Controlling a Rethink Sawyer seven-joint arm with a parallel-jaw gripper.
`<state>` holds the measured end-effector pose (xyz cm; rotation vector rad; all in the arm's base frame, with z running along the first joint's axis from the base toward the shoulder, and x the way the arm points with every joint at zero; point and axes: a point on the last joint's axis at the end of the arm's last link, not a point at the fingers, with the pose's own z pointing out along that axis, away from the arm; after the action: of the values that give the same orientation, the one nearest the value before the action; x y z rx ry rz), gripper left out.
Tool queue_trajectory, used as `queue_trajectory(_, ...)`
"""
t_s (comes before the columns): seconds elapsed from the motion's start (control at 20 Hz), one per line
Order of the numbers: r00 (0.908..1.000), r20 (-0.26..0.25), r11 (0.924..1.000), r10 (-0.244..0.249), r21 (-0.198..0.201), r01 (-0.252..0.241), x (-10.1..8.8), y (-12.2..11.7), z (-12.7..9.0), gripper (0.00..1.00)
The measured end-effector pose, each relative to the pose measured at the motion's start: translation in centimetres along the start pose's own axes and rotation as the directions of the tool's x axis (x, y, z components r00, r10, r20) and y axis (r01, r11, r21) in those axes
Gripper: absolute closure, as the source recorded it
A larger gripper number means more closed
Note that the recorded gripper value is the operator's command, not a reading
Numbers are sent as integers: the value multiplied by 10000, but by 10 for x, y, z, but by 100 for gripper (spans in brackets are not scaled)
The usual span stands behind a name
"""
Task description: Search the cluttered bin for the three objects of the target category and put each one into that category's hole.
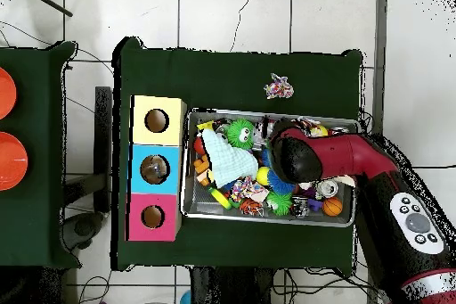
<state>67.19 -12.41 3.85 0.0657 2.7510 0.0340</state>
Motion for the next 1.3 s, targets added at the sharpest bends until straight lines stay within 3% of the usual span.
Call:
queue_trajectory(0.55, 9999, -12, 9999, -127, -40, 127, -1, 9, 1, 0)
queue_trajectory(1.3, 9997, -20, 9996, 250, 104, -250, 4, -19, 0, 0)
